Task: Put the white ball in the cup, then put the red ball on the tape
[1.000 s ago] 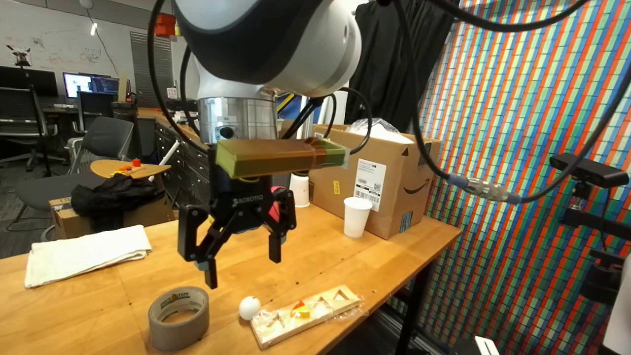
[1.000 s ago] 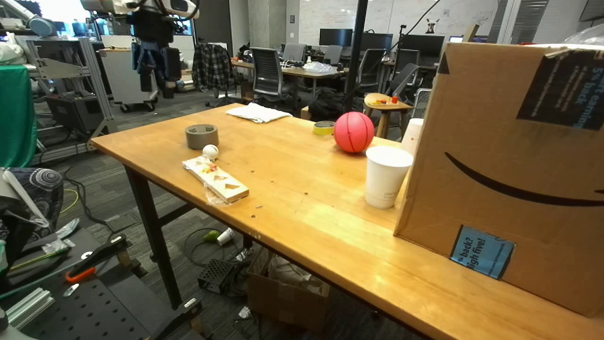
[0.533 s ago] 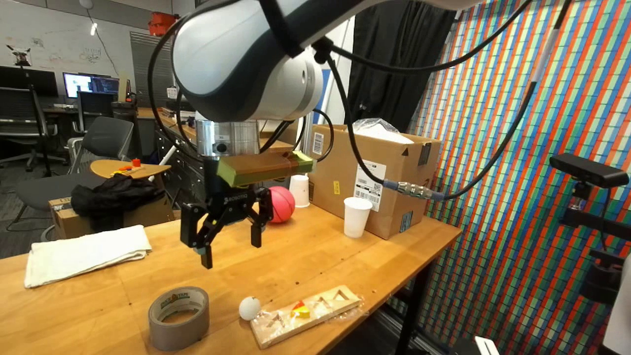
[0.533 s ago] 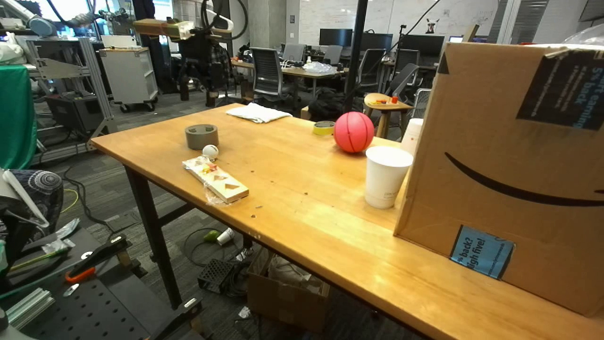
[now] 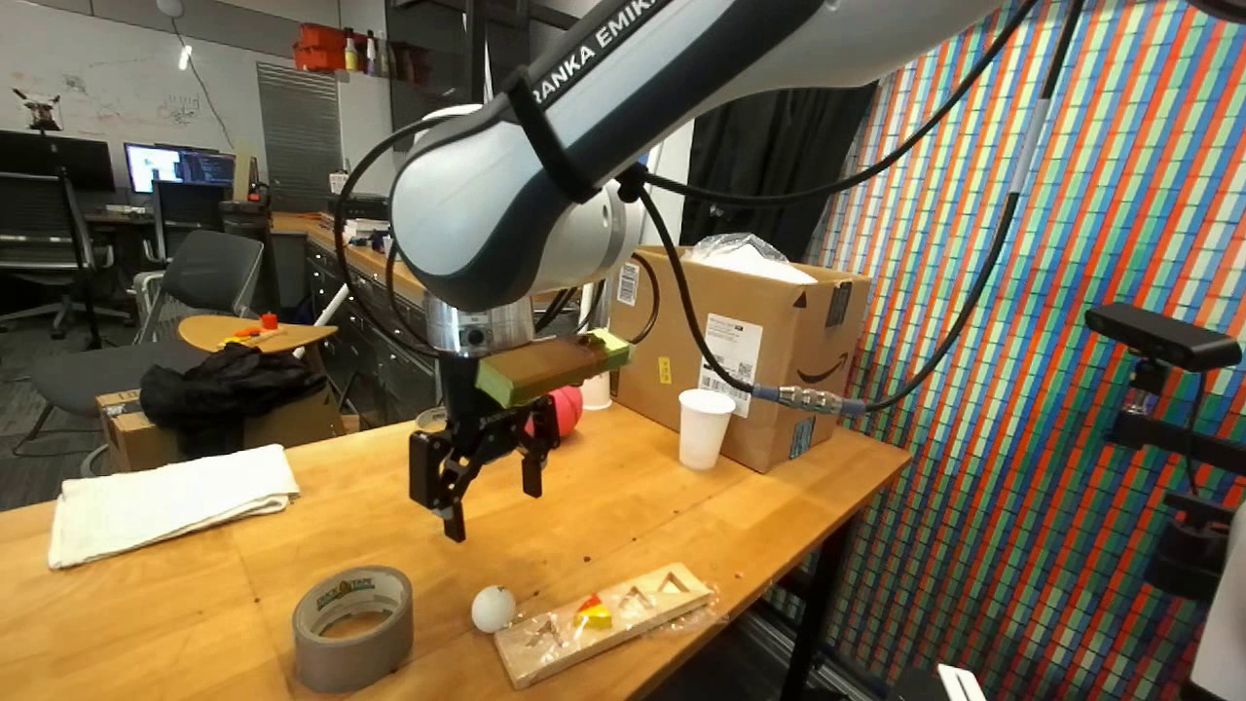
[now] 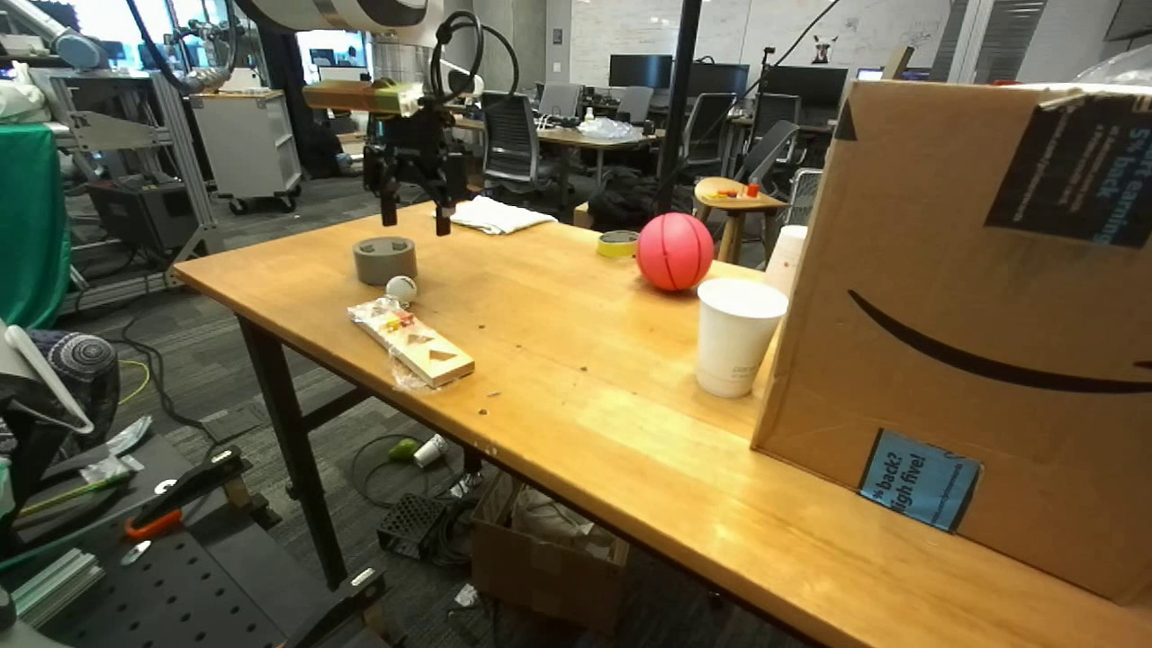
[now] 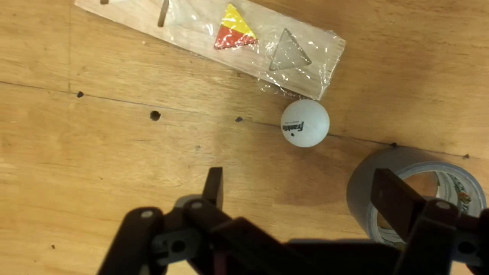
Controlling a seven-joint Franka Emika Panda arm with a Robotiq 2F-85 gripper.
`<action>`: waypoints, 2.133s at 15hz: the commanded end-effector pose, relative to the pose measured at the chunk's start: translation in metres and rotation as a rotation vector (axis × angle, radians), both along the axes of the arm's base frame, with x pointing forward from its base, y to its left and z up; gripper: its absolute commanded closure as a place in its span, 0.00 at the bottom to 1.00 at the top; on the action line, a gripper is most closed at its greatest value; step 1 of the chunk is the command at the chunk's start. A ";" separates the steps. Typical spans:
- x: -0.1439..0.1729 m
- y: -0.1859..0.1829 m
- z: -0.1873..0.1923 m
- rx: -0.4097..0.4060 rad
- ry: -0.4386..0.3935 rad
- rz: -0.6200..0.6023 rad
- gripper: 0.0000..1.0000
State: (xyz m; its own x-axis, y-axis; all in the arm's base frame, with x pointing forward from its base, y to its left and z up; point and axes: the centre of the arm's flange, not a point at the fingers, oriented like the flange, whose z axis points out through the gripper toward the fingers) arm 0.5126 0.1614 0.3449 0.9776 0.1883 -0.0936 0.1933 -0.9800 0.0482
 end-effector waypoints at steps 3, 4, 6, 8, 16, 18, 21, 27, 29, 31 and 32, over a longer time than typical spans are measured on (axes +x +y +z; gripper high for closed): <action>-0.013 0.005 -0.017 -0.016 -0.033 0.042 0.00; -0.015 0.008 -0.022 -0.019 -0.029 0.044 0.00; -0.019 0.011 -0.030 -0.019 -0.018 0.049 0.00; -0.022 0.014 -0.038 -0.019 -0.009 0.062 0.00; -0.015 0.027 -0.056 -0.039 0.015 0.098 0.00; -0.012 0.029 -0.060 -0.038 0.023 0.100 0.00; -0.008 0.030 -0.069 -0.036 0.037 0.101 0.00; -0.002 0.026 -0.082 -0.032 0.058 0.093 0.26; -0.002 0.026 -0.083 -0.030 0.059 0.090 0.42; -0.003 0.026 -0.084 -0.031 0.060 0.089 0.58; -0.003 0.027 -0.084 -0.032 0.060 0.088 0.65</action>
